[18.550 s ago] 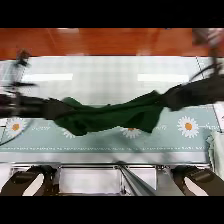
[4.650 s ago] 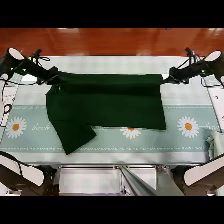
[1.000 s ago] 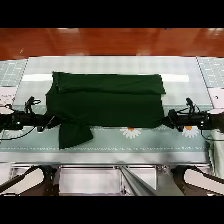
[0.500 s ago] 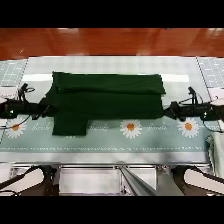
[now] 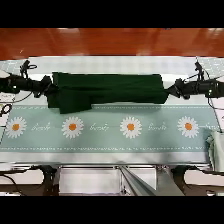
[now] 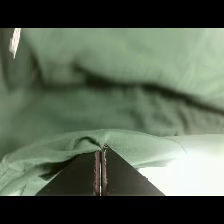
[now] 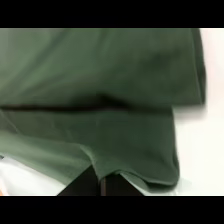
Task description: Fold the shirts.
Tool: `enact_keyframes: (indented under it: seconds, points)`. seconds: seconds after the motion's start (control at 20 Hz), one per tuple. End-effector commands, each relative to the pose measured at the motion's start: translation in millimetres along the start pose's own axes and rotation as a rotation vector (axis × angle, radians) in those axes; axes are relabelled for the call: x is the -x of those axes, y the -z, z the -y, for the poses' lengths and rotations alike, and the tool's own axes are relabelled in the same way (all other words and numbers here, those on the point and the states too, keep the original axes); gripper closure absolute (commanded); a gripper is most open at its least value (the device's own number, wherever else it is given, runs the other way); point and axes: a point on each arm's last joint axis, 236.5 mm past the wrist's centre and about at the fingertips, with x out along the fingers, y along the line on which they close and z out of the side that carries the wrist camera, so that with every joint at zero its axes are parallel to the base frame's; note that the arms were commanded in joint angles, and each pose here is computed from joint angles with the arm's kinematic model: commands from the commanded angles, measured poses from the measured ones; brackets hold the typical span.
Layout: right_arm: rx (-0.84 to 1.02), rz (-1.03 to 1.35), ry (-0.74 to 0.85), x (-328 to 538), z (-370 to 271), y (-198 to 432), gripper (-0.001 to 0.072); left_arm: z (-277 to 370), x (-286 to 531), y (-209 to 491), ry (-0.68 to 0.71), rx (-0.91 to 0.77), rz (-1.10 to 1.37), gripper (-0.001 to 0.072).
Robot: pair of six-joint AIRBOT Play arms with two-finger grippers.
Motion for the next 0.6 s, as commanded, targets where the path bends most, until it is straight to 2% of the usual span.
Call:
enact_keyframes:
  seconds: [0.0, 0.55]
  points:
    - [-0.004, 0.033, -0.02, -3.2, -6.5, -31.1, 0.0683, 9.1, -4.7, -39.1, 0.01, -0.002, 0.038, 0.0683]
    - [-0.021, 0.039, -0.011, -58.1, 9.2, -50.7, 0.0683, 16.0, -50.5, -106.8, 0.035, -0.024, 0.06, 0.0683]
